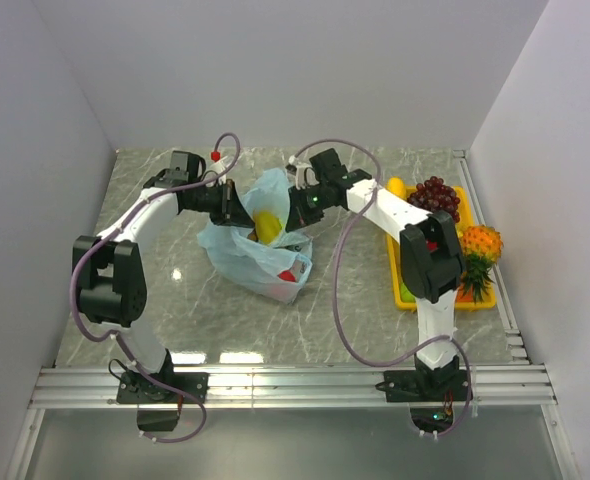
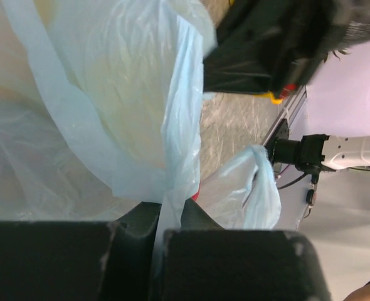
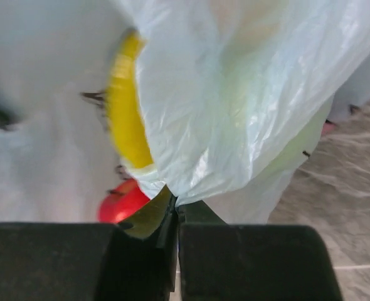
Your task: Place the fake fruits into the plastic bag and tie a complex knot
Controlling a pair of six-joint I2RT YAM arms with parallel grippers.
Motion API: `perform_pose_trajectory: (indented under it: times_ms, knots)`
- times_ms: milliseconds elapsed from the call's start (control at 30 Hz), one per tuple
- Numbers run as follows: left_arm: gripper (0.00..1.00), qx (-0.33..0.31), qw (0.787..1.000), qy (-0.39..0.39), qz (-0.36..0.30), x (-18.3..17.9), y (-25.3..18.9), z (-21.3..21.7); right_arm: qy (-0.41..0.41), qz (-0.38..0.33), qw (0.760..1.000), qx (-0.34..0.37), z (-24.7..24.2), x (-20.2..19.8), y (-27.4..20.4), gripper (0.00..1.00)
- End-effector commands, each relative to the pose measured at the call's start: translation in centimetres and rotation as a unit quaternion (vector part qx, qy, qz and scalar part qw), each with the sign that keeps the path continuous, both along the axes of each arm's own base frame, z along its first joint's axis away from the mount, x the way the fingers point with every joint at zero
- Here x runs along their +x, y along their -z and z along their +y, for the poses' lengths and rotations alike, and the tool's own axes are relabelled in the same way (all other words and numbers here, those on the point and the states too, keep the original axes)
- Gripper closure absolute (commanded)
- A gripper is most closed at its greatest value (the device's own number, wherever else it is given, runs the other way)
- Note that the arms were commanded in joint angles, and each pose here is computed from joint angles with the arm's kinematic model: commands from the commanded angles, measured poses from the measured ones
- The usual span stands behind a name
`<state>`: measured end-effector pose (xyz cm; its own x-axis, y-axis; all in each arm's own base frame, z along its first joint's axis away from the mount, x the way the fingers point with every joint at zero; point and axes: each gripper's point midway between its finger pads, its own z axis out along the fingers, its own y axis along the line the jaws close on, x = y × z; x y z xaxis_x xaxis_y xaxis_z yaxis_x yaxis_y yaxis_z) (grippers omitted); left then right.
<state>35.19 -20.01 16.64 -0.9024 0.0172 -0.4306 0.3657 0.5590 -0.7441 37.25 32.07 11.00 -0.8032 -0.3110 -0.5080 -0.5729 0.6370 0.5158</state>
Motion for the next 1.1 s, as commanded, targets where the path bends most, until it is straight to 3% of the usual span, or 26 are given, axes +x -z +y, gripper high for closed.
perform_pose_trajectory:
  times_ms: [0, 167, 367, 600, 700, 733, 833, 933, 1067]
  knots:
    - [1.00, -0.012, 1.000, 0.002, -0.026, 1.0, -2.0, 0.1, -0.020, -0.076, 0.991, 0.108, 1.1, 0.1, -10.0, 1.00]
    - [1.00, -0.030, 0.999, -0.022, -0.034, 1.6, -3.1, 1.2, -0.026, -0.071, 0.982, 0.171, 0.1, -1.0, -13.4, 1.00]
    - [1.00, 0.005, 0.999, -0.035, -0.028, 2.2, -1.3, 2.6, -0.057, -0.073, 0.976, 0.199, -1.1, -2.6, -14.5, 1.00]
    - [1.00, -0.008, 0.998, -0.045, -0.038, 3.1, -2.8, 2.9, -0.027, -0.015, 0.995, 0.096, -2.2, -1.1, -7.1, 1.00]
    - [1.00, -0.001, 0.999, -0.046, -0.017, 2.9, -1.5, 3.1, 0.001, -0.028, 0.997, 0.068, -2.7, 0.0, -6.3, 0.87]
    - [1.00, -0.002, 0.999, -0.047, -0.015, 3.0, -1.3, 3.0, 0.012, -0.042, 0.998, 0.054, -3.0, 0.6, -6.3, 0.73]
    - [1.00, -0.010, 0.999, -0.051, -0.002, 2.8, -0.9, 2.6, 0.022, -0.095, 0.994, 0.045, -3.4, 1.3, -8.6, 0.56]
    - [1.00, -0.007, 0.999, -0.043, 0.001, 2.6, -0.8, 1.9, 0.040, -0.164, 0.985, 0.038, -4.0, 1.6, -11.9, 0.47]
    - [1.00, -0.001, 0.999, -0.046, 0.009, 2.7, -0.5, 1.5, 0.032, -0.261, 0.965, 0.027, -2.5, 0.2, -16.1, 0.48]
